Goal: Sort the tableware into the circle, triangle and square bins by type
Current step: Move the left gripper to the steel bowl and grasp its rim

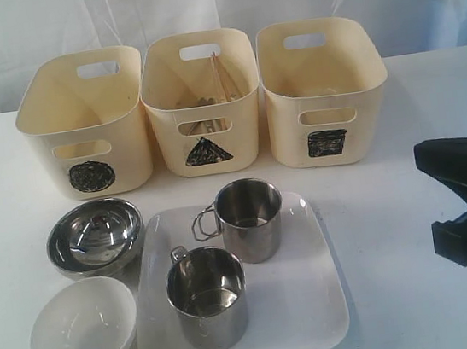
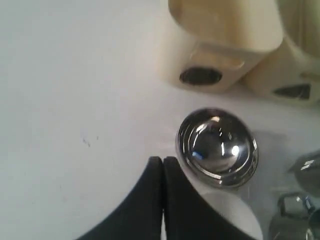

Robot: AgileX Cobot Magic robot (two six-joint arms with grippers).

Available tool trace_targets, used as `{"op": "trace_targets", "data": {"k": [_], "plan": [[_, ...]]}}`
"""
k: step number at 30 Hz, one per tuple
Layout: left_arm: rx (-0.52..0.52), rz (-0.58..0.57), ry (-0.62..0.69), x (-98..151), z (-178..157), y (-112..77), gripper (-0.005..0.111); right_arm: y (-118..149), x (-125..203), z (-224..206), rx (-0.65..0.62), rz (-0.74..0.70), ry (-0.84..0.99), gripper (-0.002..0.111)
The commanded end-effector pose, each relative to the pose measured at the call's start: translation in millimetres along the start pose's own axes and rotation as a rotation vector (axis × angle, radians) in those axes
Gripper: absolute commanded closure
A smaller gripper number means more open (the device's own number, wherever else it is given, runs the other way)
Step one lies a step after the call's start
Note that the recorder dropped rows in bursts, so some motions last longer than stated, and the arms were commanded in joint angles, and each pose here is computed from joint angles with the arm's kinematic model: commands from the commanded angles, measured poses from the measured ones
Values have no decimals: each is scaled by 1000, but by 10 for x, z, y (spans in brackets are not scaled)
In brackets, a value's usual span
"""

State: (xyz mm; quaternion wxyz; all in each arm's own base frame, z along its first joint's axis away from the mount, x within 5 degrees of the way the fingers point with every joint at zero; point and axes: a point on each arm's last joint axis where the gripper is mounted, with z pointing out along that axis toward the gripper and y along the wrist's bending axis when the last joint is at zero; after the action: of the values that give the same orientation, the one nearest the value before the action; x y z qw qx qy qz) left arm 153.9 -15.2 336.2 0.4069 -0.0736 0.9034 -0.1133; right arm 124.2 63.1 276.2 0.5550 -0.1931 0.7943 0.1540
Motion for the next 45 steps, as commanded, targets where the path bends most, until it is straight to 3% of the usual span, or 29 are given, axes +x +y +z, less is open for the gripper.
{"op": "trace_targets", "data": {"k": [1,5,9,13,16,36,38,40,41,43,45], "plan": [[13,56,241,-302,493,-63,107,-6,-1,-5,8,6,-15,108],[135,35,368,-421,917,-167,102,1,11,-5,0,6,-1,108],[262,19,431,-445,1249,-246,77,15,37,-5,-16,6,27,108],[248,-12,485,-381,1581,-186,49,18,41,-5,-18,6,31,108],[232,-43,546,-286,1824,-130,45,18,41,-5,-18,6,31,108],[234,-160,654,45,2508,-10,47,16,79,2,-17,21,41,108],[239,-170,671,83,2554,-3,52,16,77,2,-16,24,40,108],[239,-178,696,129,2595,9,67,16,77,2,-16,24,40,108],[241,-180,706,142,2601,10,82,16,77,2,-16,24,40,108],[246,-180,706,142,2601,6,99,15,77,2,-16,21,40,108],[267,-182,706,138,2596,-11,107,15,77,2,-16,21,40,108]]}}
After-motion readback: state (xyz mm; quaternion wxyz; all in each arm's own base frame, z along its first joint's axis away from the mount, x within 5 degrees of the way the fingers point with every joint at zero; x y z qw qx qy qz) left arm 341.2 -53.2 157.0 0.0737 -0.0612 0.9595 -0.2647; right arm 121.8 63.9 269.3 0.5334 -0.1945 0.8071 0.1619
